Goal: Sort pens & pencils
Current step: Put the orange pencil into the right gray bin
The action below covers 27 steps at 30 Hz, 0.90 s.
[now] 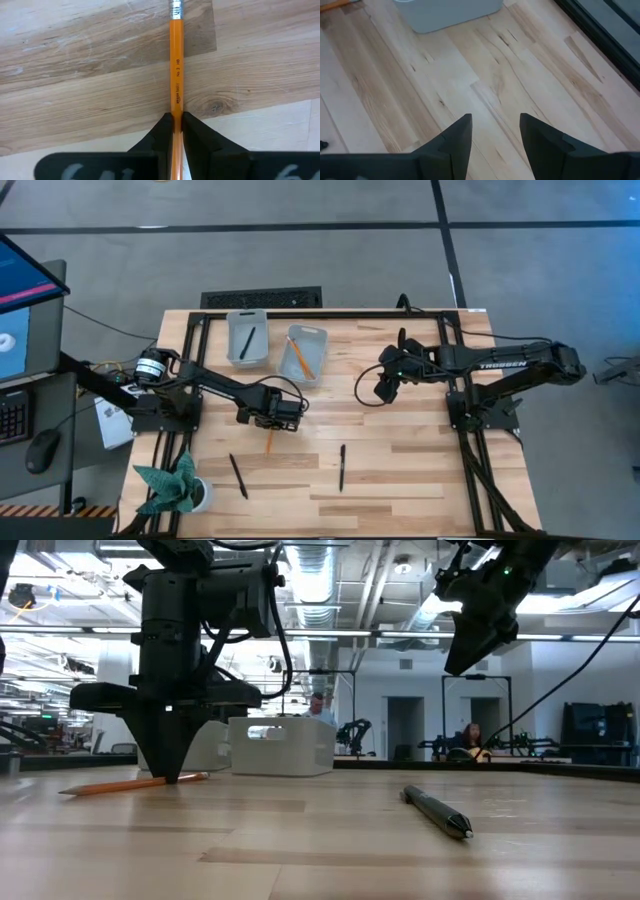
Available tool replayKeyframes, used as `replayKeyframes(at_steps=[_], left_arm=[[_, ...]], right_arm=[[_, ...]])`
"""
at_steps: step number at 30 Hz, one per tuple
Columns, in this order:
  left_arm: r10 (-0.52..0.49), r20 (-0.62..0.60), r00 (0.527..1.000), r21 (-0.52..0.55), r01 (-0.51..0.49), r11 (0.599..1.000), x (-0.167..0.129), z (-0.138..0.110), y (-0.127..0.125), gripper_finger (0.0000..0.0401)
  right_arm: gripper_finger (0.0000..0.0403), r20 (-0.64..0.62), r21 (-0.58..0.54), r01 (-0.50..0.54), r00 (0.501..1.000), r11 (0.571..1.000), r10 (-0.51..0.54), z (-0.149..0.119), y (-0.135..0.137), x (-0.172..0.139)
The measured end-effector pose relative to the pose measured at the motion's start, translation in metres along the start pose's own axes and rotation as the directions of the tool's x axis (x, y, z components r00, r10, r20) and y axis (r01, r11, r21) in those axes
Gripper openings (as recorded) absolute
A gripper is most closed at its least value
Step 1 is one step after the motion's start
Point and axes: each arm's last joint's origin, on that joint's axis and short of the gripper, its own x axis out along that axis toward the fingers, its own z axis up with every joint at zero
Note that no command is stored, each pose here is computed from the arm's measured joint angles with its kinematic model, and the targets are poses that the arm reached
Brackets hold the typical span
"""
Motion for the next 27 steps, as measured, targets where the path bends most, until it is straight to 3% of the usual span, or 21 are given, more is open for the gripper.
replayKeyframes(at_steps=[7, 19, 27], left_arm=[[-0.023, 0.011, 1.0, 0.033, 0.022, 0.999, -0.003, 0.001, 0.0, 0.0023], [-0.189, 0.063, 0.98, 0.082, 0.184, 0.98, -0.025, 0.02, -0.006, 0.0023], [-0.348, 0.105, 0.932, 0.149, 0.331, 0.932, -0.052, 0.036, -0.006, 0.0023]], right_arm=[[0.0188, 0.0, 0.0, 0.0, 1.0, 1.0, 0.0, 0.0, 0.0, 0.0], [0.0187, -0.003, -0.001, 0.002, 1.0, 1.0, -0.002, 0.0, 0.0, 0.0], [0.0189, -0.006, -0.002, 0.003, 1.0, 1.0, -0.003, -0.001, 0.0, 0.0]])
